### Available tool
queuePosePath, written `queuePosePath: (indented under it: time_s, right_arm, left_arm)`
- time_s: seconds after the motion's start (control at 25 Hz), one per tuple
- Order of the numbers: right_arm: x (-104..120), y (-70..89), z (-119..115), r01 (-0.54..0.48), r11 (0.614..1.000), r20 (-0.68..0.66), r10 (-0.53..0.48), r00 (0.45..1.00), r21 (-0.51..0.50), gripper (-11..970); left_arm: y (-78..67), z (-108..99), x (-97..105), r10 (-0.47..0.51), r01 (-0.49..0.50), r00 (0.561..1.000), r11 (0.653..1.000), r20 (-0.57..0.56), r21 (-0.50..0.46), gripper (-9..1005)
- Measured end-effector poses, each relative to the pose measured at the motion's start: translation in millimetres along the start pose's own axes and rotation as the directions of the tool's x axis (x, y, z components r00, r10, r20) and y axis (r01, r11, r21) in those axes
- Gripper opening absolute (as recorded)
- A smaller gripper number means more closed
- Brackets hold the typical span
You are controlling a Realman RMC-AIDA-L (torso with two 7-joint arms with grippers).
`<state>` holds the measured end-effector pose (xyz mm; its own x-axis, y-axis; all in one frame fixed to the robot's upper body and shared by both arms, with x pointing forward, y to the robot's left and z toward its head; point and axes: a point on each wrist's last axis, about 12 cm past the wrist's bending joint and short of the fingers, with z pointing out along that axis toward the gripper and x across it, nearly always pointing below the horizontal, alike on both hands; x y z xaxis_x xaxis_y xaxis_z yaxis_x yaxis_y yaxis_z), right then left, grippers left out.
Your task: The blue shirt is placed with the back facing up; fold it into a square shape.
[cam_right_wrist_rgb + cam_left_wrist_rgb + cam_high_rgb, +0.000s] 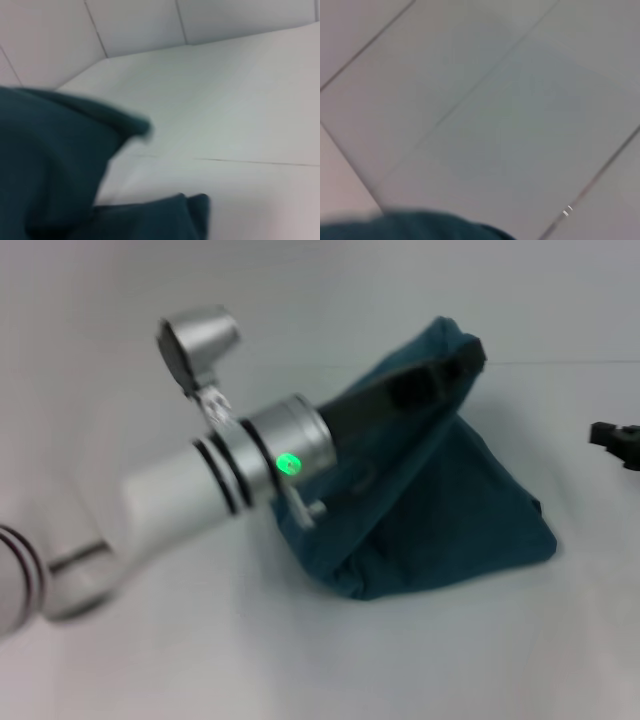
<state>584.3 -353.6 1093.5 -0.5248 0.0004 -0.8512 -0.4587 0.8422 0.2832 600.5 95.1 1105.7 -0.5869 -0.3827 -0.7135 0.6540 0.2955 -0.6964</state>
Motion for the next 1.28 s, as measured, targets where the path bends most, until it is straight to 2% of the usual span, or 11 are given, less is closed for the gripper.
queuePosePath:
  time_s: [0.16, 0.32, 0.6, 0.72, 0.84, 0.92, 1.0, 1.2, 1.28]
  right_arm:
    - [2.8, -7.8, -9.3, 0.017, 1.000, -0.013, -0.017, 1.000, 0.023, 6]
    - [5.2, -9.6, -7.9, 0.057, 0.997, -0.038, -0.055, 0.998, 0.043, 6]
    - [0.6, -7.3, -1.7, 0.070, 0.997, -0.044, -0.068, 0.997, 0.040, 7]
    - [-2.8, -8.2, -1.9, 0.038, 0.998, -0.034, -0.037, 0.999, 0.042, 8]
    - [-8.7, -7.7, -1.3, 0.000, 1.000, -0.032, 0.001, 0.999, 0.026, 8]
    - [-12.3, -6.0, 0.1, -0.035, 0.999, -0.036, 0.035, 0.999, 0.009, 9]
    - [-15.5, -3.3, 1.4, -0.082, 0.996, -0.040, 0.082, 0.996, -0.014, 9]
    - [-24.5, 4.4, 7.0, -0.188, 0.980, -0.060, 0.184, 0.981, -0.068, 147]
    - [-28.0, 7.4, 12.6, -0.232, 0.969, -0.078, 0.226, 0.971, -0.080, 243]
  left_arm:
    - [-10.4, 14.8, 41.9, -0.003, 0.011, 0.997, 0.994, 0.079, -0.105, 17]
    - [-23.9, 18.3, 71.1, 0.021, -0.002, 0.994, 0.984, 0.108, -0.179, 53]
    - [-38.7, 13.7, 85.2, 0.048, -0.039, 0.995, 0.994, 0.092, -0.100, 170]
    - [-39.8, 8.1, 81.3, 0.061, -0.057, 0.992, 0.997, 0.107, -0.046, 230]
    - [-29.2, -5.7, 69.3, 0.072, -0.072, 0.991, 0.997, 0.115, -0.002, 289]
    - [-19.3, -16.6, 59.8, 0.076, -0.078, 0.991, 0.997, 0.106, 0.012, 524]
    - [-7.4, -30.2, 50.0, 0.080, -0.080, 0.991, 0.997, 0.106, -0.004, 601]
    - [14.4, -61.5, 30.6, 0.155, -0.146, 0.979, 0.986, 0.134, -0.080, 782]
    - [19.7, -72.2, 21.6, 0.192, -0.180, 0.973, 0.979, 0.132, -0.092, 837]
